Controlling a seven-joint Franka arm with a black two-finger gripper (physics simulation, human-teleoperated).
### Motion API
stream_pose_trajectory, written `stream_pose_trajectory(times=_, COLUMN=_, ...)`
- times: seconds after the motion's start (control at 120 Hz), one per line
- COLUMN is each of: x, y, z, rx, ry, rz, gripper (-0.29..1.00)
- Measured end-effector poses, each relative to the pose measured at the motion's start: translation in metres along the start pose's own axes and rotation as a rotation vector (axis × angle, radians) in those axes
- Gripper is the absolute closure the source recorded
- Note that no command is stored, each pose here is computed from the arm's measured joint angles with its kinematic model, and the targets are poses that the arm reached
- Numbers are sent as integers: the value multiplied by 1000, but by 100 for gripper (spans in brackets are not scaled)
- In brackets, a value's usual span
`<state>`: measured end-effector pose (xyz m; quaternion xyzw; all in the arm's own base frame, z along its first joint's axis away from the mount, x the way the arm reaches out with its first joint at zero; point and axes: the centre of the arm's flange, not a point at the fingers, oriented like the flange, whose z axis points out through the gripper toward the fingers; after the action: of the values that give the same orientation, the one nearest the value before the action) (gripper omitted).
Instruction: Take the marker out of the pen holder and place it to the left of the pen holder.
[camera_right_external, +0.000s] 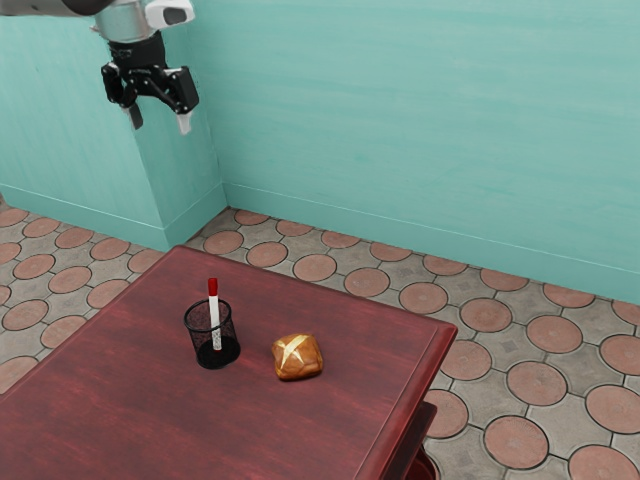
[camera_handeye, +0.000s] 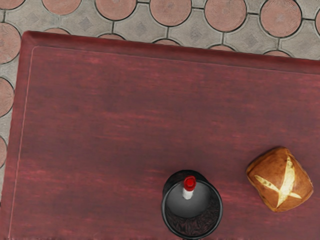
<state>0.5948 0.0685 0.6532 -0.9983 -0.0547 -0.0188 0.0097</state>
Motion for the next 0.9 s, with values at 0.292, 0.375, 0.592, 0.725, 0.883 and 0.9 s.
stream_pose_trajectory(times=0.292, x=1, y=5, z=4, rx=-3, ry=-28, rz=24, gripper=0)
stream_pose_trajectory(times=0.375, x=31, y=17, z=27, rx=5, ry=9, rz=41, gripper=0)
stream_pose_trajectory(times=0.592, x=116, y=14, z=136, rx=35, ry=147, rz=32, gripper=0)
stream_pose_trajectory(times=0.725, x=131, y=2, z=175, rx=7, ry=196, rz=-7, gripper=0)
stream_pose_trajectory(times=0.883, x=102, y=31, z=230, rx=40, ry=156, rz=-30, gripper=0)
stream_pose_trajectory(times=0.9, x=98, y=32, z=233, rx=40, ry=153, rz=-38, gripper=0)
